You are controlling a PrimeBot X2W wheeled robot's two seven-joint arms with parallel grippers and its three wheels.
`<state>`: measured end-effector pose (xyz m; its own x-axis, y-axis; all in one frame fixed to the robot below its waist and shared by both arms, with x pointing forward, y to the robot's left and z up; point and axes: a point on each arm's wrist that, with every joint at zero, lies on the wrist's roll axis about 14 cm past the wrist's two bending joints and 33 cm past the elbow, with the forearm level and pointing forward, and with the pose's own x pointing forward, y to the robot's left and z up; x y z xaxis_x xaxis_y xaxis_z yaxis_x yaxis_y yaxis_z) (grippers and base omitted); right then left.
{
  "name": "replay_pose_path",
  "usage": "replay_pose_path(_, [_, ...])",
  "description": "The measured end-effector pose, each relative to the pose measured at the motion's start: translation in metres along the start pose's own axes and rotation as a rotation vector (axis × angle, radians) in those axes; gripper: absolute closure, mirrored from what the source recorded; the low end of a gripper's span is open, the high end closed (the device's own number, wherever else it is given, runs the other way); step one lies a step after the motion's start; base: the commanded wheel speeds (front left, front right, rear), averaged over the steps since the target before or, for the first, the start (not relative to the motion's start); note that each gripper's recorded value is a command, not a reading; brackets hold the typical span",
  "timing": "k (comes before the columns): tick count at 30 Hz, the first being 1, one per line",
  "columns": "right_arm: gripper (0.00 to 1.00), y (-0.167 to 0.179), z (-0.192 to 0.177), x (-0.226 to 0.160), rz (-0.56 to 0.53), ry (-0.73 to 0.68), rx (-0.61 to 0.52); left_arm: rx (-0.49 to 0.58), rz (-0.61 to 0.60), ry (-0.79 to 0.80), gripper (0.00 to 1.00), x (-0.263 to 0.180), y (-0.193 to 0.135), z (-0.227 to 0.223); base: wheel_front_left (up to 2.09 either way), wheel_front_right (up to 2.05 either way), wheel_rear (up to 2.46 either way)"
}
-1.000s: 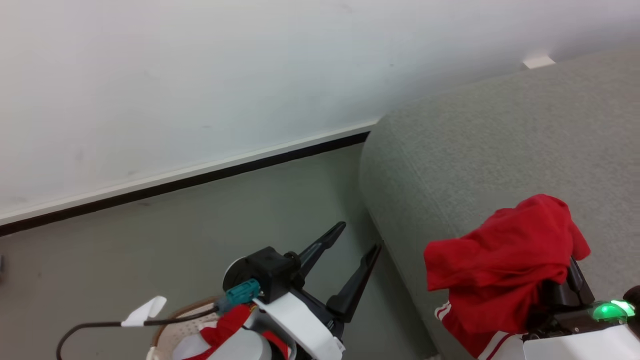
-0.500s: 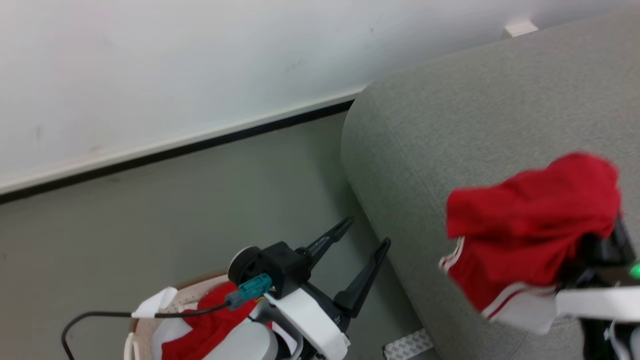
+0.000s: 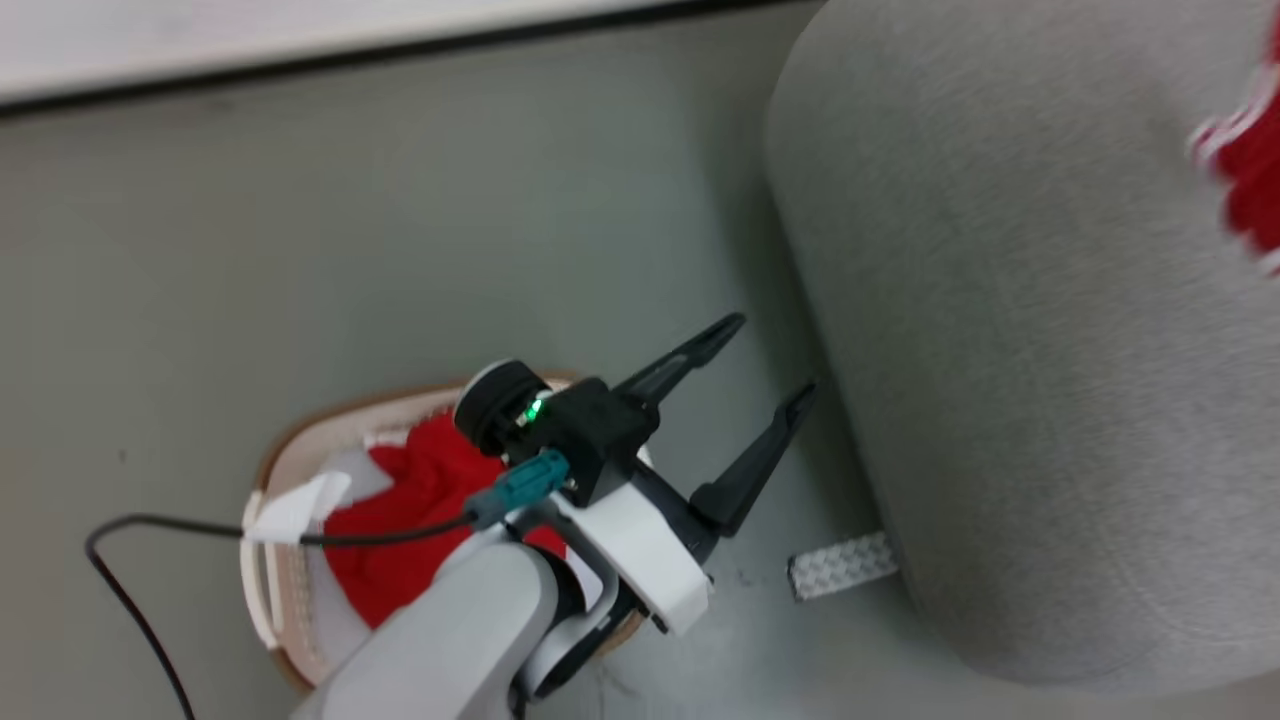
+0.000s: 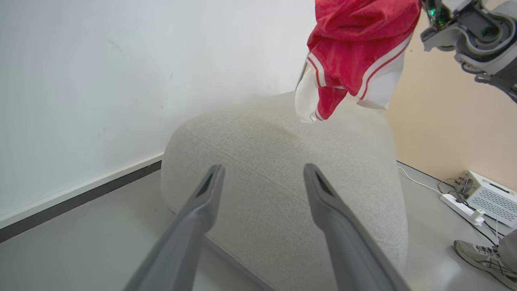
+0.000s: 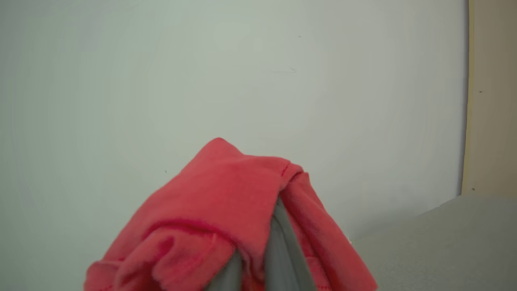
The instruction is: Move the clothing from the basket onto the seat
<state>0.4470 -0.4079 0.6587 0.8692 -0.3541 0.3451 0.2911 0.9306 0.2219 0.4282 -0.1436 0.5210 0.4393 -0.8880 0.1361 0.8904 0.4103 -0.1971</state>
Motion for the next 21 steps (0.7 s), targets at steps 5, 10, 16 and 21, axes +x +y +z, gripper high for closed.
replay_pose_path(5, [1.00, -0.023, -0.025, 0.053, -0.057, 0.025, -0.091, -0.034, 0.066, 0.048, 0.00, -0.008, 0.041, -0.034, 0.00, 0.00, 0.00])
replay_pose_path(10, [1.00, -0.041, -0.104, 0.077, -0.095, 0.208, -0.192, -0.064, 0.136, 0.082, 0.00, -0.019, 0.078, -0.065, 0.00, 0.00, 0.00])
replay_pose_path(16, [1.00, -0.083, -0.225, 0.031, -0.195, 0.593, -0.288, -0.088, 0.207, 0.113, 0.00, -0.035, 0.104, -0.091, 0.00, 0.00, 0.00])
replay_pose_path(21, [1.00, -0.102, -0.264, -0.008, -0.248, 0.788, -0.306, -0.081, 0.229, 0.107, 0.00, -0.039, 0.109, -0.089, 0.00, 0.00, 0.00])
